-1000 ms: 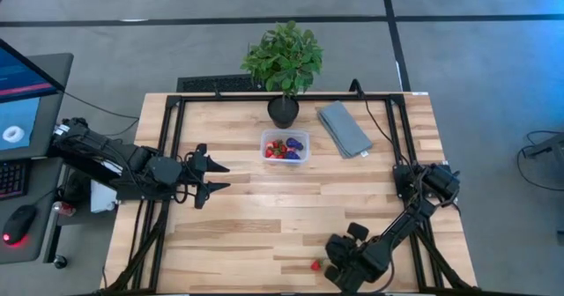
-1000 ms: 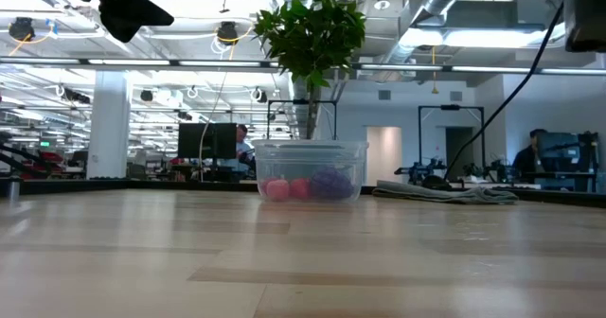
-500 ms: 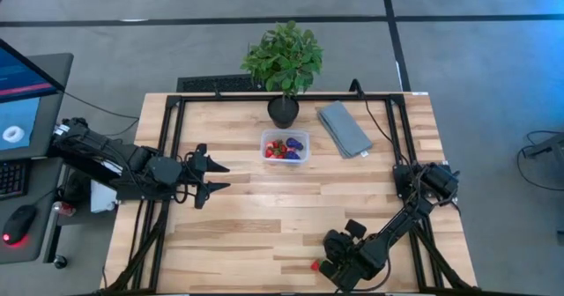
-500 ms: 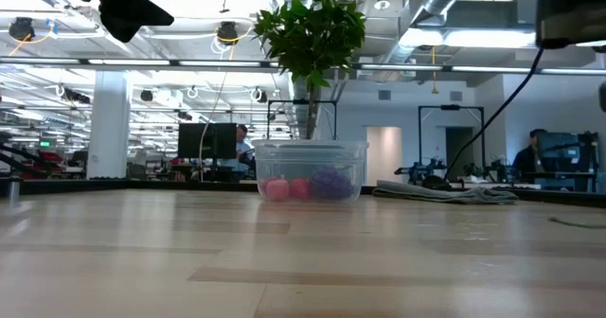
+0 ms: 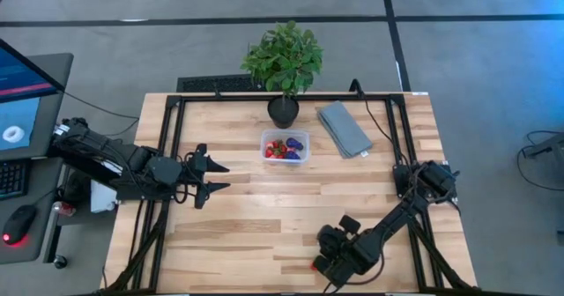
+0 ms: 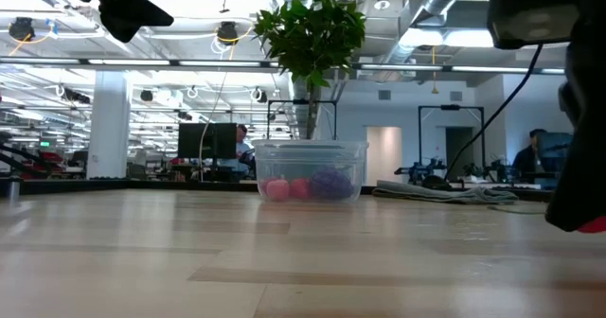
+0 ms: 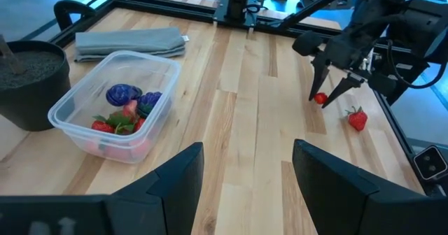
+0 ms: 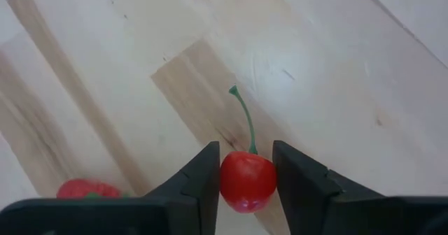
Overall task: Pick and placing Produce into tupperware
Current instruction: Put the cherry into the transparent bin
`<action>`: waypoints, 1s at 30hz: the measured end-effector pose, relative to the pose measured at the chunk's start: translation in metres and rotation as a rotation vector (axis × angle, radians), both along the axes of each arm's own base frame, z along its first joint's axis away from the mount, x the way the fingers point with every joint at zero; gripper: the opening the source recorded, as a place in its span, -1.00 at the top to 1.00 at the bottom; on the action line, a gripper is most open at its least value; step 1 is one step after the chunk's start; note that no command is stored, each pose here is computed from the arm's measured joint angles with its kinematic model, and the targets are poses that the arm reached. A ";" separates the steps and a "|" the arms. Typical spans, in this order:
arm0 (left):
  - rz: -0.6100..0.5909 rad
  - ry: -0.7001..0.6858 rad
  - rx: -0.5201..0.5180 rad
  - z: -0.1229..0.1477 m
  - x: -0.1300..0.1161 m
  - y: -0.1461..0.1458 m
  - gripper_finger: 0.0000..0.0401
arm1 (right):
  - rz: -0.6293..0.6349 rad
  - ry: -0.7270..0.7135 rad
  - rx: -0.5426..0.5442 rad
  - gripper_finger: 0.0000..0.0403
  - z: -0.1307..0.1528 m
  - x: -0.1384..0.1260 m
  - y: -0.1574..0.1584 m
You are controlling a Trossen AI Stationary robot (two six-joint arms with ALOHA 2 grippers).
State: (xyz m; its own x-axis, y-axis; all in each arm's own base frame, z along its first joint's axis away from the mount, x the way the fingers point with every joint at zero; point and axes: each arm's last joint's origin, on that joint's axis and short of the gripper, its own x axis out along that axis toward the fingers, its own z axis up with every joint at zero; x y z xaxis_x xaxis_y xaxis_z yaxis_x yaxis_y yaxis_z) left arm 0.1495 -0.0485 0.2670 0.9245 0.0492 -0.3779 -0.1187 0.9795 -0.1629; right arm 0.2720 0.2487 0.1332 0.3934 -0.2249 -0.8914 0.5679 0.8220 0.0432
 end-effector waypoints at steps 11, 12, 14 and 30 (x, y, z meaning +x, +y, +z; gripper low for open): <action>-0.006 0.001 0.011 0.000 0.000 0.000 -0.05 | -0.008 -0.006 -0.004 0.19 0.000 0.003 -0.003; -0.006 0.001 0.011 0.000 0.000 0.000 -0.05 | -0.008 -0.007 -0.005 0.20 0.000 0.003 -0.003; -0.006 0.001 0.011 0.000 0.000 0.000 -0.05 | -0.010 -0.020 -0.011 0.23 0.001 0.004 -0.003; -0.008 0.002 0.010 0.000 0.000 0.000 -0.05 | -0.022 -0.053 -0.012 0.28 0.003 0.005 -0.003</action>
